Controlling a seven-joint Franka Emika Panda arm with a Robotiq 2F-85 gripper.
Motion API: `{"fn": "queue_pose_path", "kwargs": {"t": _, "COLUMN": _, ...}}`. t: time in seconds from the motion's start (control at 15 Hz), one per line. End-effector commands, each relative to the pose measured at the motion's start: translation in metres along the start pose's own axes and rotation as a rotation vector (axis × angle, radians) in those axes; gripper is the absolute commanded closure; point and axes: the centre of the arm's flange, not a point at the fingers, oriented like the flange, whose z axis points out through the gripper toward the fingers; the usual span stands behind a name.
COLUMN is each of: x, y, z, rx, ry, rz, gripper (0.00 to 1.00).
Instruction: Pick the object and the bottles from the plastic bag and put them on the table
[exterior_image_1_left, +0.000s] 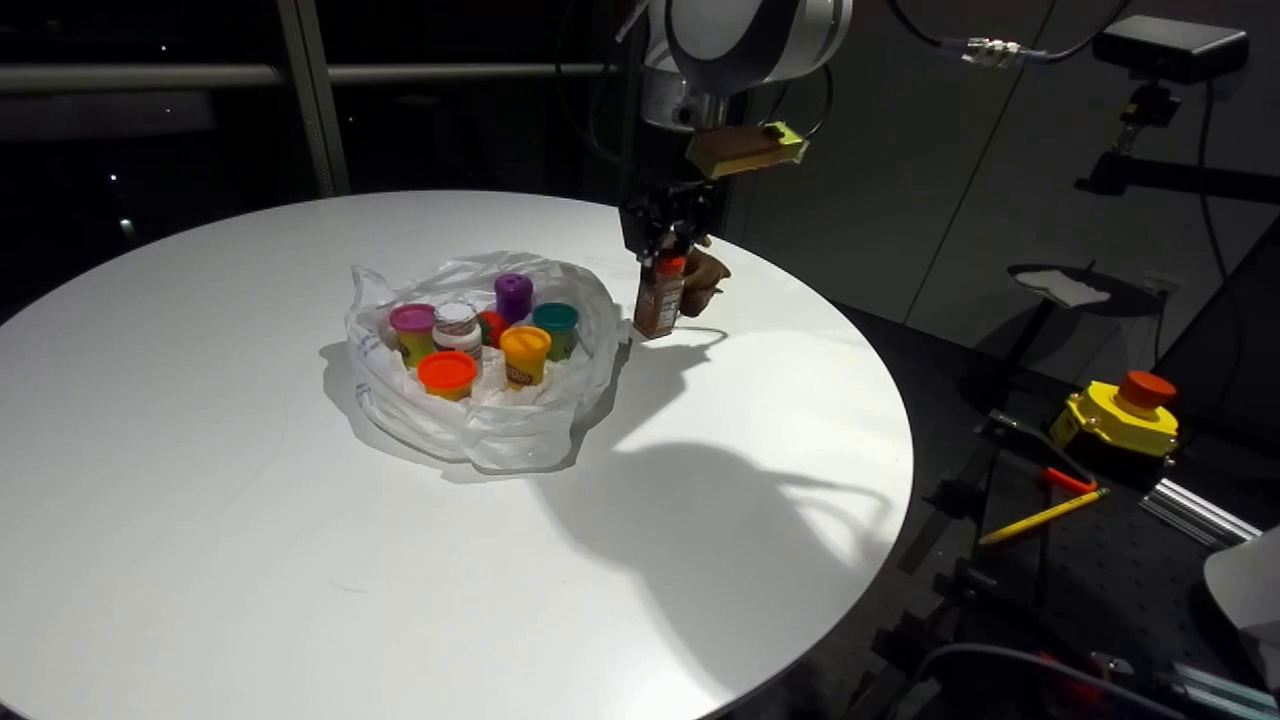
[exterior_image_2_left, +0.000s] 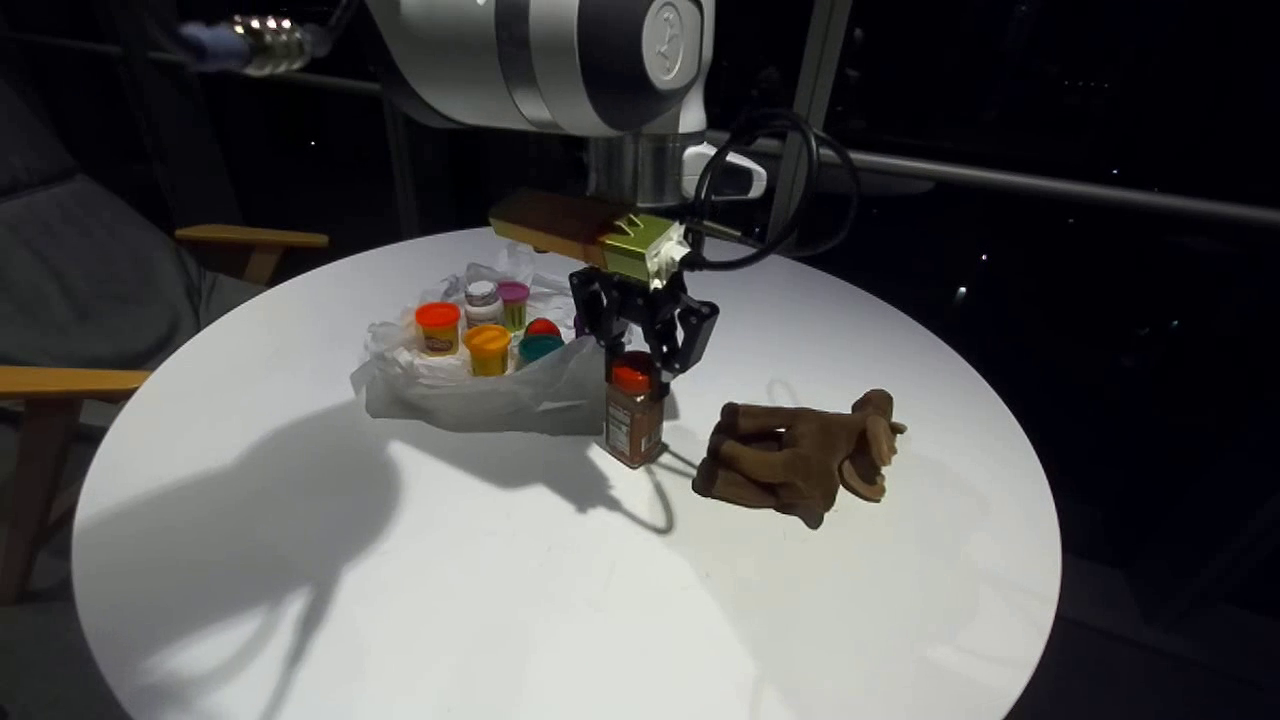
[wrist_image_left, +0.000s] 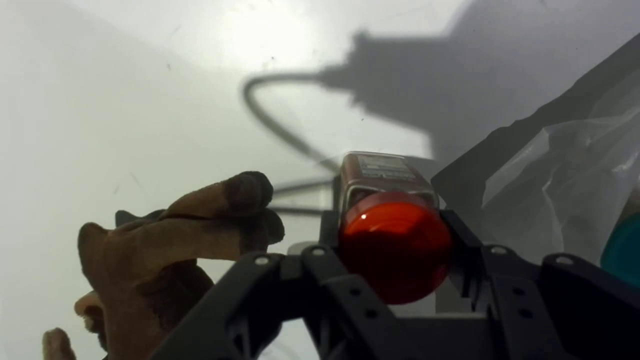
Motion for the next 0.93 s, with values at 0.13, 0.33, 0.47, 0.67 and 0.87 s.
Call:
{"fn": "queue_pose_path", "kwargs": {"t": 0.13, "x": 0.005, "y": -0.007, "z": -0.011, "rx": 0.019, "ry": 0.04, "rz": -0.041, "gripper": 0.17}}
{"fn": "queue_pose_path", "kwargs": {"t": 0.33, "x": 0.014, "y": -0.02, "z": -0.038, "rx": -0.099, "ry": 0.131, "rz": -0.041, "gripper": 0.0}}
{"fn": "queue_pose_path", "kwargs": {"t": 0.47, "x": 0.022, "y": -0.037, "z": -0.057, "rx": -0.153, "ry": 0.192, "rz": -0.062, "gripper": 0.0}}
{"fn": "queue_pose_path", "kwargs": {"t": 0.67, "x": 0.034, "y": -0.083, "z": -0.071, "rx": -0.143, "ry": 0.236, "rz": -0.144, "gripper": 0.0}}
{"fn": "queue_pose_path", "kwargs": {"t": 0.87, "x": 0.042, "y": -0.13, "z": -0.064, "rx": -0.077, "ry": 0.223, "rz": -0.223, "gripper": 0.0}}
